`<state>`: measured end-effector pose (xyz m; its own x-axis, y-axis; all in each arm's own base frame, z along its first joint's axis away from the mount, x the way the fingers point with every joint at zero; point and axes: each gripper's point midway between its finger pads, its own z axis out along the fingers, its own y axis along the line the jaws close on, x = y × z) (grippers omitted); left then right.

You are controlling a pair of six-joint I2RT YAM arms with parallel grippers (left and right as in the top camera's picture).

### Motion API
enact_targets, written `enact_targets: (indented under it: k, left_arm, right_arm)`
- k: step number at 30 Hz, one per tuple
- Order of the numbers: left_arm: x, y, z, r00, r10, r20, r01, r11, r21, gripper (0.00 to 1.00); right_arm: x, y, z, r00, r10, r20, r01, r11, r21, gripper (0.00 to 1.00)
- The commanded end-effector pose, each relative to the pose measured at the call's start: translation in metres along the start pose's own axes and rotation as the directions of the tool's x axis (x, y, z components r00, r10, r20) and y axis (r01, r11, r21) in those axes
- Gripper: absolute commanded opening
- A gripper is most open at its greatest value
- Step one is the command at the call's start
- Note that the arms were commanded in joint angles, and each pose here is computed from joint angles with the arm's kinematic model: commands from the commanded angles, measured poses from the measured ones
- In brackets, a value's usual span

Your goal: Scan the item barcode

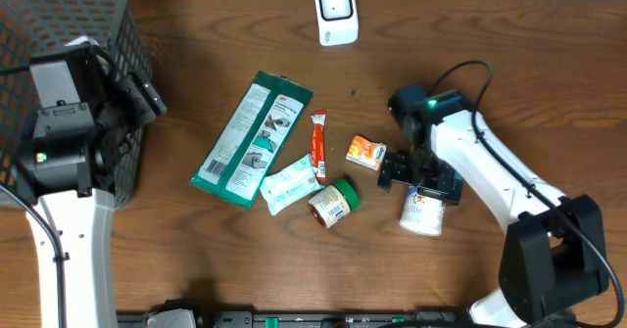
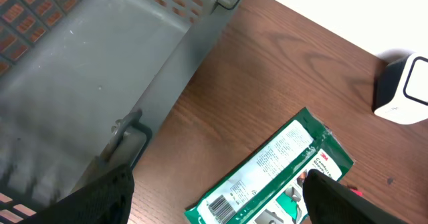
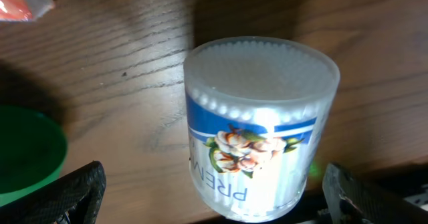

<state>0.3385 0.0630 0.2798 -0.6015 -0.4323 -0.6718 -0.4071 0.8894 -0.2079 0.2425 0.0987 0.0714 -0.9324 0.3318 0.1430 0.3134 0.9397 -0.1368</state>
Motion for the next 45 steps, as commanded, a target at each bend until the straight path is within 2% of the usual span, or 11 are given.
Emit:
enact_targets:
  k: [1, 13, 23, 32, 45]
  left_arm:
    - [-0.005, 0.004, -0.003, 1.000, 0.003, 0.015, -0.003, 1.000, -0.015, 0.83]
    - [-0.005, 0.004, -0.003, 1.000, 0.003, 0.015, -0.003, 1.000, -0.015, 0.83]
    - [-0.005, 0.004, -0.003, 1.000, 0.003, 0.015, -0.003, 1.000, -0.015, 0.83]
    - [-0.005, 0.004, -0.003, 1.000, 0.003, 0.015, -0.003, 1.000, -0.015, 0.83]
    - [-0.005, 0.004, -0.003, 1.000, 0.003, 0.015, -0.003, 1.000, -0.015, 0.83]
  right_arm:
    - [-0.007, -0.009, 0.001, 0.996, 0.025, 0.086, -0.033, 0.995, 0.092, 0.99]
    - [-0.006, -0.013, 0.003, 0.995, 0.036, 0.097, -0.048, 0.992, 0.119, 0.99]
    - [0.005, -0.027, 0.025, 0.997, 0.039, 0.063, -0.050, 0.984, 0.170, 0.99]
    - [0.003, -0.045, 0.029, 0.994, 0.056, 0.089, -0.077, 0.967, 0.244, 0.98]
    - [-0.001, -0.044, 0.031, 0.995, 0.040, 0.087, -0.059, 0.972, 0.228, 0.98]
